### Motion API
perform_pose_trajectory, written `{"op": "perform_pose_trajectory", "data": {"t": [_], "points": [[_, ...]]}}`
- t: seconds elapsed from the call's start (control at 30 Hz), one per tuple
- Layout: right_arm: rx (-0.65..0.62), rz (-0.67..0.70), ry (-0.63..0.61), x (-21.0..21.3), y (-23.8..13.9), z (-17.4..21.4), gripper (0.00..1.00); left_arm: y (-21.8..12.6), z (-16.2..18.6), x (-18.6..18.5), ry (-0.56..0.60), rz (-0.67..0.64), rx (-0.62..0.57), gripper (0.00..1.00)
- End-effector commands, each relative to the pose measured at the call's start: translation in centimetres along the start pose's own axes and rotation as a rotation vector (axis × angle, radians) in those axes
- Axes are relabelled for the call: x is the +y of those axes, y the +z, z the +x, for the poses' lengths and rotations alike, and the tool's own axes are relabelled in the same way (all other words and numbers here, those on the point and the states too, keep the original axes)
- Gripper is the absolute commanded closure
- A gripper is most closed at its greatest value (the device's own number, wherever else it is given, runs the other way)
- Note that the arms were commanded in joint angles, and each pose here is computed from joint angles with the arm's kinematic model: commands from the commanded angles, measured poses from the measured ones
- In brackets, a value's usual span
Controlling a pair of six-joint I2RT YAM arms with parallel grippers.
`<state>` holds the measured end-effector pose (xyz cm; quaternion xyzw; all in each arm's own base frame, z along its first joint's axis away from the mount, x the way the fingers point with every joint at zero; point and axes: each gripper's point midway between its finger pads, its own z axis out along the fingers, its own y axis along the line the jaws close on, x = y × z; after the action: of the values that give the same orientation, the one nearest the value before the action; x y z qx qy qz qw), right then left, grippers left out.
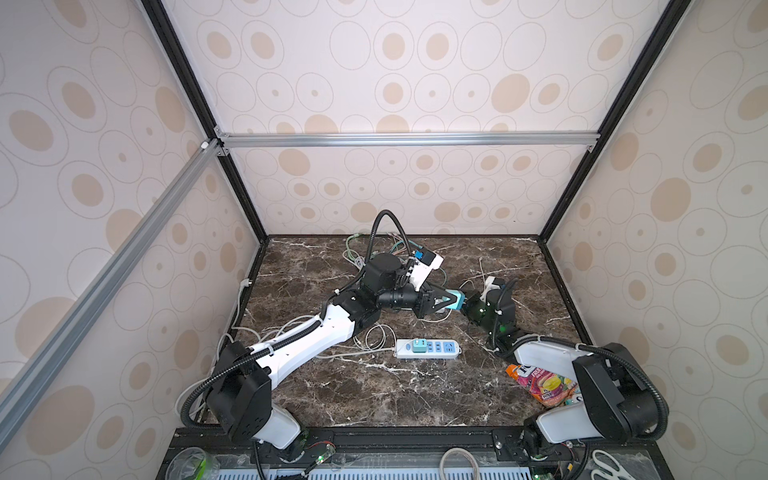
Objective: Insert the plug
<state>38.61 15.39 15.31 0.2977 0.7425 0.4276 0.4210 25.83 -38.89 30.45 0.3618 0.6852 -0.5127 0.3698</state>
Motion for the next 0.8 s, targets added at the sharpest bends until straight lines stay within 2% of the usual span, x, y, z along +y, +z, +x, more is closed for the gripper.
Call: {"op": "perform_pose_trajectory", "data": {"t": [0.0, 0.1, 0.3, 0.47, 0.63, 0.77], "points": [[-0.122, -0.039, -0.055, 1.2, -1.4, -3.3, 1.0, 0.1, -2.1, -1.3, 0.088, 0.024, -0.034, 1.0], [-0.177, -0.059, -0.071, 1.5, -2.5, -4.9, 1.0, 1.0, -2.5, -1.1, 0.086, 0.029, -0.042, 1.0], [-0.265, 0.018, -0.072, -0.6, -4.0, -8.9, 1.0, 3.8, -3.6, -0.8, 0.118, 0.088, -0.048, 1.0], [-0.293, 0.077, -0.079, -2.4, -4.4, -12.0, 1.0, 6.0, -3.8, -1.3, 0.235, 0.139, 0.003, 1.0], [-0.25, 0.039, -0.165, -1.3, -2.8, -14.1, 1.0, 7.7, -1.7, -0.7, 0.358, 0.115, 0.173, 1.0], [-0.193, -0.036, -0.241, 0.7, -1.0, -14.5, 1.0, 8.7, 0.6, 0.9, 0.41, 0.059, 0.336, 1.0]]}}
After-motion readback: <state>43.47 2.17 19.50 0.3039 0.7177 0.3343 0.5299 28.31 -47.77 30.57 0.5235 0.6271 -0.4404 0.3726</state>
